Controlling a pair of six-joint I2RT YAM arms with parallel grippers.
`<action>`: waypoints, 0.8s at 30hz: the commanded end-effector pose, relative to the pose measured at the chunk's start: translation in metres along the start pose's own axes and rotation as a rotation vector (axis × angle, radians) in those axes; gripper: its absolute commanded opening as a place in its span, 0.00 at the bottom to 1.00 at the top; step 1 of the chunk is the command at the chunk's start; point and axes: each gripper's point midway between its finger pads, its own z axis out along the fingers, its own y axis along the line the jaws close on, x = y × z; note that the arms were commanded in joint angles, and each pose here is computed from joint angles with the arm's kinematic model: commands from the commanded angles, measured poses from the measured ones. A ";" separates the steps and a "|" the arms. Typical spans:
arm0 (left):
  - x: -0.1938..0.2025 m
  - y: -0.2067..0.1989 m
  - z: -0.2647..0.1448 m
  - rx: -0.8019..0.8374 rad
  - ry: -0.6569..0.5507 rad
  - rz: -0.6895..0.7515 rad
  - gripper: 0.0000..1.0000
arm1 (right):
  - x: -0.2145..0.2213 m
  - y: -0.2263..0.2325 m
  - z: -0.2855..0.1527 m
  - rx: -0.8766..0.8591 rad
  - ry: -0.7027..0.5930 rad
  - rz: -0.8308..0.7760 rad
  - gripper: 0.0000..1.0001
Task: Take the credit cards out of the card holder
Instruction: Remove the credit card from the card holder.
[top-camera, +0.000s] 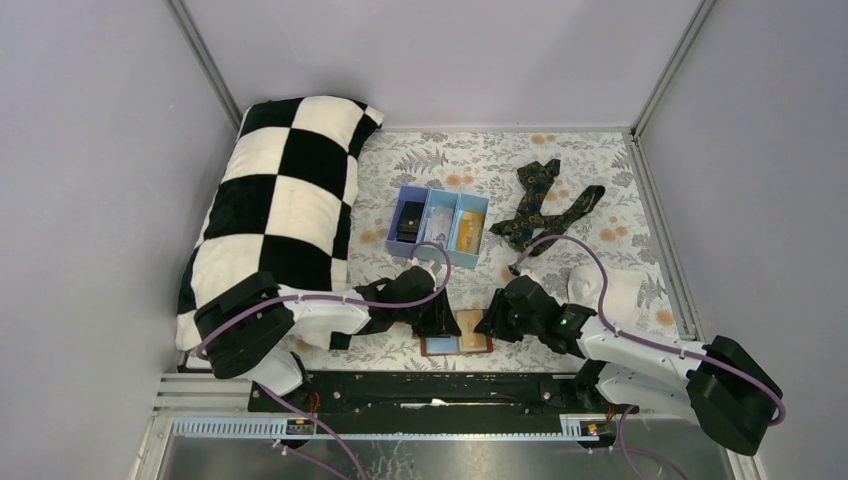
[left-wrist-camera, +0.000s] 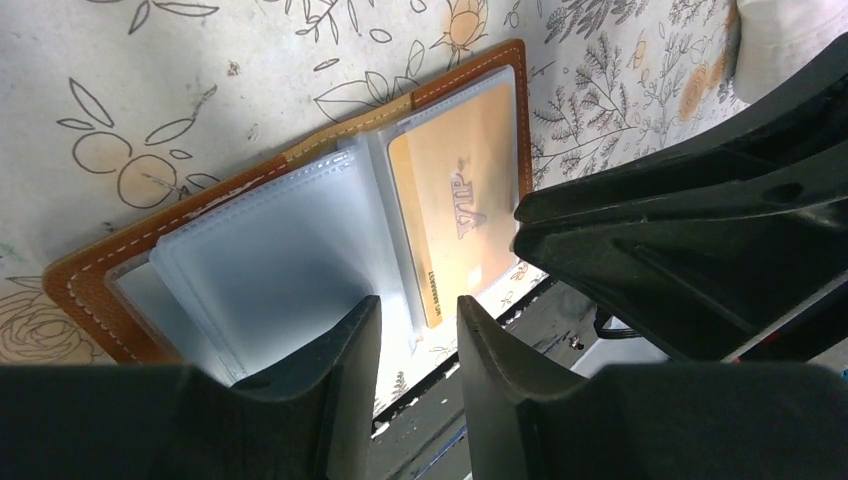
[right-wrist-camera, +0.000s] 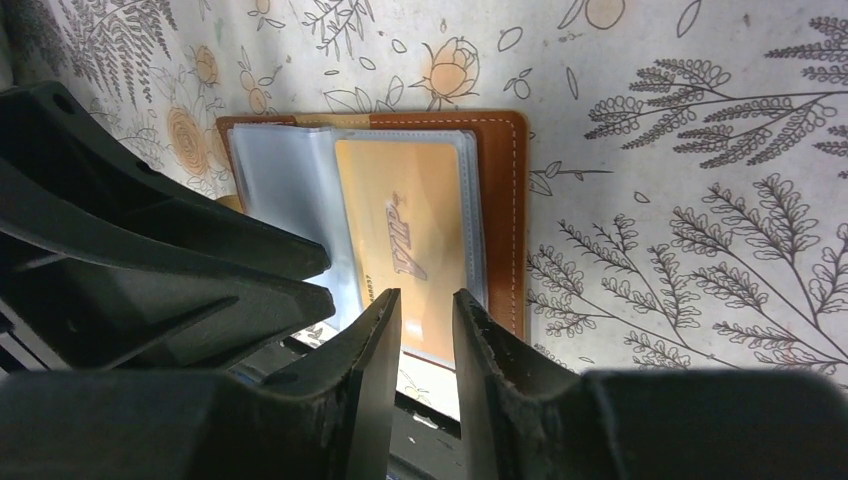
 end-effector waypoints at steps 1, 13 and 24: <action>0.000 -0.003 0.005 0.023 -0.005 0.005 0.38 | 0.001 -0.005 0.001 0.010 -0.010 -0.004 0.33; -0.003 -0.001 0.009 0.009 -0.019 0.012 0.36 | 0.007 -0.013 0.006 0.029 0.007 -0.006 0.34; -0.005 -0.004 0.011 0.032 -0.031 0.017 0.33 | 0.011 0.000 0.009 -0.046 0.031 0.013 0.34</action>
